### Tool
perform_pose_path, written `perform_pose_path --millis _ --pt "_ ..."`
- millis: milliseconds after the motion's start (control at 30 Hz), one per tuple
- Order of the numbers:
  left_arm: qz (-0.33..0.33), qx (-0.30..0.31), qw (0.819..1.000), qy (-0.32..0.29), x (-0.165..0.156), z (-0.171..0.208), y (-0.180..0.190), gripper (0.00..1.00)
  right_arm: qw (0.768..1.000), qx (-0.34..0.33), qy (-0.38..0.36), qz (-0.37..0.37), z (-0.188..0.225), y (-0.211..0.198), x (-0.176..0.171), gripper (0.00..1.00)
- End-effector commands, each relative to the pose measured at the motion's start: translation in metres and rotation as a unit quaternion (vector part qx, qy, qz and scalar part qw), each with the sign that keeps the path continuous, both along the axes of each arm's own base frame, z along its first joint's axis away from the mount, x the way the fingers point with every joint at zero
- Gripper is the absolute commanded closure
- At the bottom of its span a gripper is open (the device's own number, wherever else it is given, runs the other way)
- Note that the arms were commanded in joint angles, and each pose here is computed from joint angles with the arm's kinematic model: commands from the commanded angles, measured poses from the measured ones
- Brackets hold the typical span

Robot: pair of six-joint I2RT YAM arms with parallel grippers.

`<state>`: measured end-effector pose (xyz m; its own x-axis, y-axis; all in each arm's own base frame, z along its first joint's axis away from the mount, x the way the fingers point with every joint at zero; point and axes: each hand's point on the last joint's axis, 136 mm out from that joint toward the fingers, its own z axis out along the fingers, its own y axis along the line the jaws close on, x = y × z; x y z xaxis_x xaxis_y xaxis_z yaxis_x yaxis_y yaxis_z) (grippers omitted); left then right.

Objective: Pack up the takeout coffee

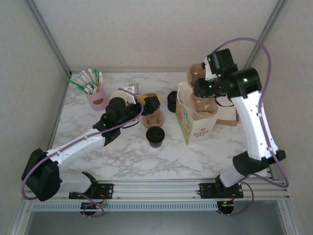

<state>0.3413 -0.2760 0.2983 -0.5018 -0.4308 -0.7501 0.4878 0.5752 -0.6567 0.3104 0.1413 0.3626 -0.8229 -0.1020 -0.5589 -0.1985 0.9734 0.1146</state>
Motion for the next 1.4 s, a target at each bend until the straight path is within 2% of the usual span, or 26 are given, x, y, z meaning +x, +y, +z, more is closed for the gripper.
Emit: perform_pose_path --millis 0,767,1367 --pt "-0.026 -0.006 0.999 -0.024 -0.003 0.015 -0.012 0.01 0.999 -0.034 0.042 0.008 -0.014 -0.005 -0.001 0.65" --pt "-0.035 0.004 0.999 -0.022 -0.003 0.003 -0.017 0.00 0.990 -0.091 0.104 0.006 -0.063 -0.007 0.036 0.65" --pt "-0.038 0.006 0.999 -0.012 -0.001 -0.004 -0.024 0.00 0.985 -0.106 0.134 0.027 -0.097 -0.006 0.039 0.65"
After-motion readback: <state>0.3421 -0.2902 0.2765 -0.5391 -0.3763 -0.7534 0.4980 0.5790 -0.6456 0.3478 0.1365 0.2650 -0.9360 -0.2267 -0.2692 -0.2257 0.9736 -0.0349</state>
